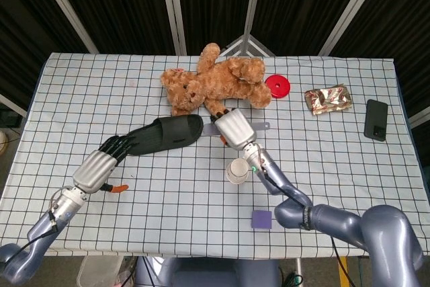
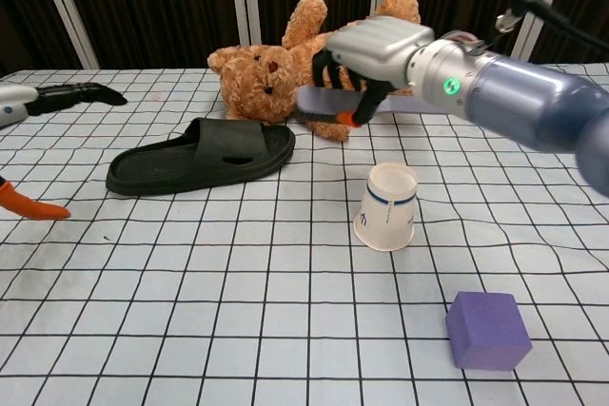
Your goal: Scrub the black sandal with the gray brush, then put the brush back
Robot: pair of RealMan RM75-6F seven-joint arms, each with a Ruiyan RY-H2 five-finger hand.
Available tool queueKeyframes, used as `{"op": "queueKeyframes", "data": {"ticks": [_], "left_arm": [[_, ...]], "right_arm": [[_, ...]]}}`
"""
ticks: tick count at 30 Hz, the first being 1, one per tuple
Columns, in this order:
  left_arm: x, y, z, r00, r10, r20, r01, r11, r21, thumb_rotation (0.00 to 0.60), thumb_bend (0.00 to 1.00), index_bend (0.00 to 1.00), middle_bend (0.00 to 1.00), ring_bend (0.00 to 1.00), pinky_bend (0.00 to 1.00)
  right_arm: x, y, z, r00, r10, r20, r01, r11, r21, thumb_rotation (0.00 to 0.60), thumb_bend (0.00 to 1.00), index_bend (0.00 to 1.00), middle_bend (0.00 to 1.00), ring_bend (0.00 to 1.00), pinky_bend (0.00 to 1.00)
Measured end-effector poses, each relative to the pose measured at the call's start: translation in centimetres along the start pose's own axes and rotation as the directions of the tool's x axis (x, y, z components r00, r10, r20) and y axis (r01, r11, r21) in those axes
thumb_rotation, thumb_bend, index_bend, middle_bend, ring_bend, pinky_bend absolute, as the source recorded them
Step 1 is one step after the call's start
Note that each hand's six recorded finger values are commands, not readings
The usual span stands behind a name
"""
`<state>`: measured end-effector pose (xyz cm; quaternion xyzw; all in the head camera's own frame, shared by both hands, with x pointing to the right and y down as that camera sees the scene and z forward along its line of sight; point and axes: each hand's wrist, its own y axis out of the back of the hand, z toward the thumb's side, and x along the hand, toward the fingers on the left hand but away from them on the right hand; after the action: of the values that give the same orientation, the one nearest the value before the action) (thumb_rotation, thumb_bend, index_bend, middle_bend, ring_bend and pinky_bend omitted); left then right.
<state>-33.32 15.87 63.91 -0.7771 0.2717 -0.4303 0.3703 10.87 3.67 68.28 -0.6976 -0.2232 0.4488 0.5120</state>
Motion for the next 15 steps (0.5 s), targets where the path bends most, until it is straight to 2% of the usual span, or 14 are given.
{"op": "queueKeyframes", "data": {"ticks": [4,9,11,15], "left_arm": [[-3.2,0.9,-0.9,0.999,0.036,-0.023,-0.036,0.999,0.004,0.557,0.14,0.00,0.00,0.00,0.00],[-5.4,0.8,-1.5,0.998,0.032,-0.051,-0.030,0.999,0.029,0.557,0.13,0.00,0.00,0.00,0.00],[-5.6,0.8,-1.6,0.998,0.032,-0.058,-0.029,0.999,0.041,0.556,0.13,0.00,0.00,0.00,0.00],[-5.3,0.7,-1.8,0.997,0.033,-0.074,-0.028,0.998,0.058,0.555,0.13,0.00,0.00,0.00,0.00]], "right_arm": [[1.0,-0.3,-4.4,0.996,0.030,0.085,-0.034,0.999,0.040,0.600,0.62,0.76,0.65,0.58,0.57],[1.9,-1.1,-9.1,0.985,0.067,0.161,-0.084,0.991,0.101,0.600,0.62,0.76,0.65,0.58,0.57],[2.3,-1.5,-10.7,0.978,0.083,0.190,-0.103,0.990,0.099,0.600,0.62,0.76,0.65,0.58,0.57],[3.7,-2.6,-13.0,0.964,0.128,0.234,-0.138,0.990,0.030,0.600,0.62,0.76,0.65,0.58,0.57]]}}
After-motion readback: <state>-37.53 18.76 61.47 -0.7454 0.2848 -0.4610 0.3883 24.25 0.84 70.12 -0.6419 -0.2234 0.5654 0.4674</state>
